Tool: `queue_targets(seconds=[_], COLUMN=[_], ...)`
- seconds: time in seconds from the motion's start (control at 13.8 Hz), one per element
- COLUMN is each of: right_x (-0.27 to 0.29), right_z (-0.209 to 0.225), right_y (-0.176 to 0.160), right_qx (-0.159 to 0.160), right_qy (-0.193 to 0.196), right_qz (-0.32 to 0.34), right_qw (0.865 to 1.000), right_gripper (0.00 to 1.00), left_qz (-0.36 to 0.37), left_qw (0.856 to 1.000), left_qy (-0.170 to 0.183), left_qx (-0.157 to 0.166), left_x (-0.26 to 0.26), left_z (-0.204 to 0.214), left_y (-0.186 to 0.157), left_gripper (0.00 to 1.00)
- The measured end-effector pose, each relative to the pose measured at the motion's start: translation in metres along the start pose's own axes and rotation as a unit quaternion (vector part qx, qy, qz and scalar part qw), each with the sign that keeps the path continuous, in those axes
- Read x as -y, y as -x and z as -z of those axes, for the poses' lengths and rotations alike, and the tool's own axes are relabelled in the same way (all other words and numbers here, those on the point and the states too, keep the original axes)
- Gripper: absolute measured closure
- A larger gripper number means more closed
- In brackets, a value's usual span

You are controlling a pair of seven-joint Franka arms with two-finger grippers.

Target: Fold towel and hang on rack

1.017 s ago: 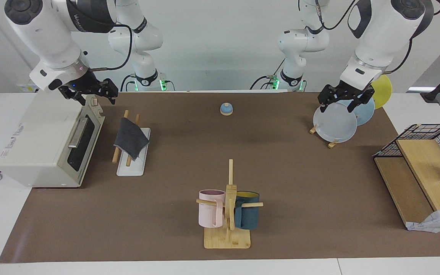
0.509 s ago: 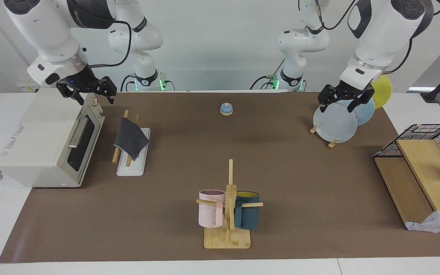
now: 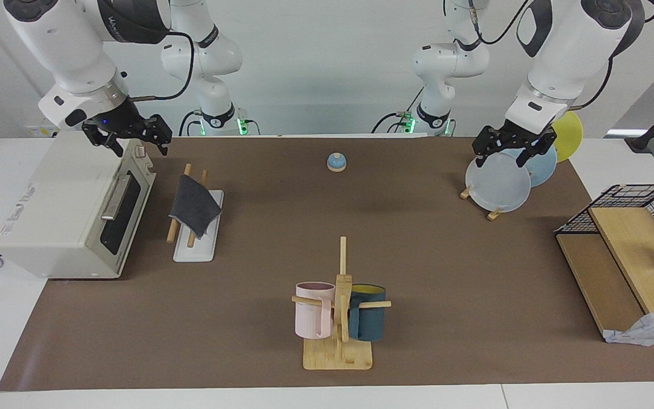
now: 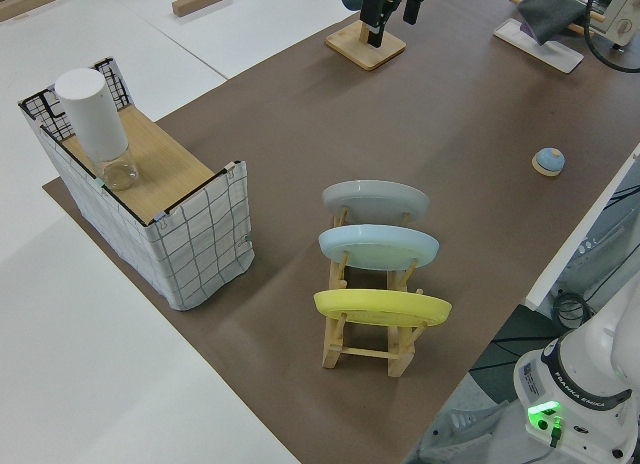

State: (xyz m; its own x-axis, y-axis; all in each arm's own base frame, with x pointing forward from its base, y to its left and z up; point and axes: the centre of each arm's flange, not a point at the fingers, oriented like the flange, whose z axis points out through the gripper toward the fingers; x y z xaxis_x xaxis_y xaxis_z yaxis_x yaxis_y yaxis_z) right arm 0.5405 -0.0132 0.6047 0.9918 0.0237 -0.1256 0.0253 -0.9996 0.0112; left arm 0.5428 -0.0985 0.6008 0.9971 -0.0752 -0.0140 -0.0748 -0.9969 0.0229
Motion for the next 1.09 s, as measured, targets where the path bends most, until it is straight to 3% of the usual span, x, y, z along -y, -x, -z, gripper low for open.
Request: queue_targets(seconds=[0.51, 1.09], right_x=[-0.011, -0.06], right_z=[0.004, 0.003], right_y=[0.001, 0.006], right_qx=[-0.008, -0.009], right_qy=[0.0, -0.005], right_qz=[-0.01, -0.055], right_qw=[1.0, 0.998], right_gripper=[0.0, 0.0], left_qz=[0.0, 0.0], left_qw=[1.0, 1.0], left_qy=[0.0, 0.0], left_qx=[0.0, 0.0], left_x=[0.0, 0.0], left_z=[0.0, 0.0], left_y=[0.0, 0.0], left_gripper=[0.0, 0.0])
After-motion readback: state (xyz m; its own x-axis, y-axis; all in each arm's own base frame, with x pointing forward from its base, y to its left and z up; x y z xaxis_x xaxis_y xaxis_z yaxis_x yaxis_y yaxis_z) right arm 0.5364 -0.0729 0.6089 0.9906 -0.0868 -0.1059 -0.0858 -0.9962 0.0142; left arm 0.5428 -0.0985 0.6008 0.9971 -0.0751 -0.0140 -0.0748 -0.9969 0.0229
